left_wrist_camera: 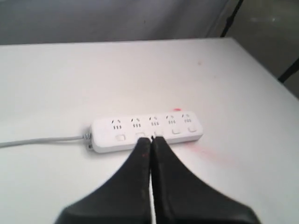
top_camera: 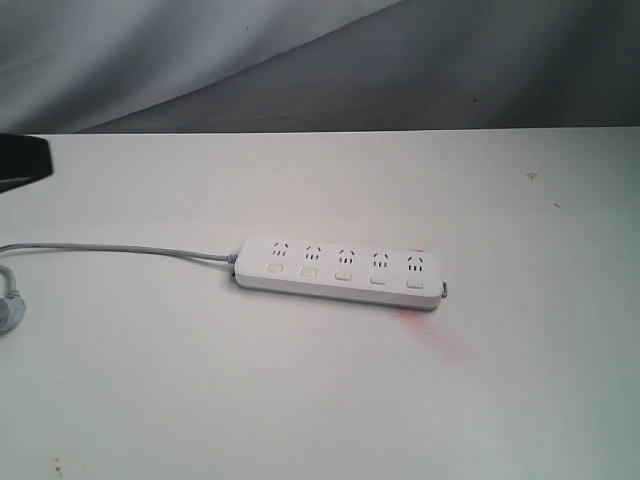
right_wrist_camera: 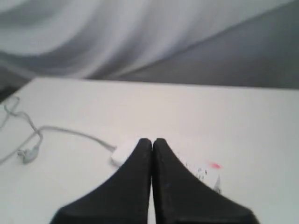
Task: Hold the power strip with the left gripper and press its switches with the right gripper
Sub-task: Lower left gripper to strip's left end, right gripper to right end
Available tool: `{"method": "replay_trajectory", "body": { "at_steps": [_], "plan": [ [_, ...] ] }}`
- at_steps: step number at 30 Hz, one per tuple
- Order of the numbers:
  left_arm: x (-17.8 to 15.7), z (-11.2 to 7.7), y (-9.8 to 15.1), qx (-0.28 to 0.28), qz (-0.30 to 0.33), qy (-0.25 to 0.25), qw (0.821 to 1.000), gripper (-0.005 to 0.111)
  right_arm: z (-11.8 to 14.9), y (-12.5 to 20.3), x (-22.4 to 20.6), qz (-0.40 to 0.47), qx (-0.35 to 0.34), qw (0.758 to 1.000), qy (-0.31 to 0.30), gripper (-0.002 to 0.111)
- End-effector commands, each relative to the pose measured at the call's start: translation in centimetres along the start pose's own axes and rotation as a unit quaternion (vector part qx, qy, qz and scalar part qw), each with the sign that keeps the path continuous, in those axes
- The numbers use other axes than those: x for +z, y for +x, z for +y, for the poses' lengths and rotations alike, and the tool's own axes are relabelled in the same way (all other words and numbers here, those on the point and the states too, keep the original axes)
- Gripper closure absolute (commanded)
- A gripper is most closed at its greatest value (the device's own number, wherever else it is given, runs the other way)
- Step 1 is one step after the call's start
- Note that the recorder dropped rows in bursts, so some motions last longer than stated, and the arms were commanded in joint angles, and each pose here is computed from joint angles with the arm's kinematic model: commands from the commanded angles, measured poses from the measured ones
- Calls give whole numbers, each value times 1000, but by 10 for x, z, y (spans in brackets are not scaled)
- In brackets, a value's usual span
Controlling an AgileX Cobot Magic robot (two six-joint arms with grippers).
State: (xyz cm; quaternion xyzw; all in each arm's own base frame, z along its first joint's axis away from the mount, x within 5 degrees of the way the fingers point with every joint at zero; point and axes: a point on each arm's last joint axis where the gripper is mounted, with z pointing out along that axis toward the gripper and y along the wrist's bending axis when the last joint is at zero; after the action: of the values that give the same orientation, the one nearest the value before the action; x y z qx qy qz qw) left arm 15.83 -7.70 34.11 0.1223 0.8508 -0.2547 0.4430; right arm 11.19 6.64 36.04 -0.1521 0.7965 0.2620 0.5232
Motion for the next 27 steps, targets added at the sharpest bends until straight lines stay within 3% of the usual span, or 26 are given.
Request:
{"method": "replay_trajectory", "body": {
  "at_steps": [1, 8, 16, 22, 27],
  "plan": [
    [48, 14, -11, 26, 62, -10, 998, 107, -16, 0, 53, 121, -10, 993, 5, 108],
    [134, 39, -23, 63, 167, -2, 984, 107, -47, 5, 136, 222, -32, 974, 22, 108],
    [226, 68, -10, 75, 257, 13, 963, 107, -75, 20, 217, 300, -39, 953, 25, 108],
    [269, 64, 10, 168, 317, 20, 933, 107, -79, 36, 260, 341, -55, 938, 16, 108],
    [289, 64, 17, 199, 331, 19, 922, 107, -77, 54, 284, 374, -66, 925, 18, 108]
  ]
}}
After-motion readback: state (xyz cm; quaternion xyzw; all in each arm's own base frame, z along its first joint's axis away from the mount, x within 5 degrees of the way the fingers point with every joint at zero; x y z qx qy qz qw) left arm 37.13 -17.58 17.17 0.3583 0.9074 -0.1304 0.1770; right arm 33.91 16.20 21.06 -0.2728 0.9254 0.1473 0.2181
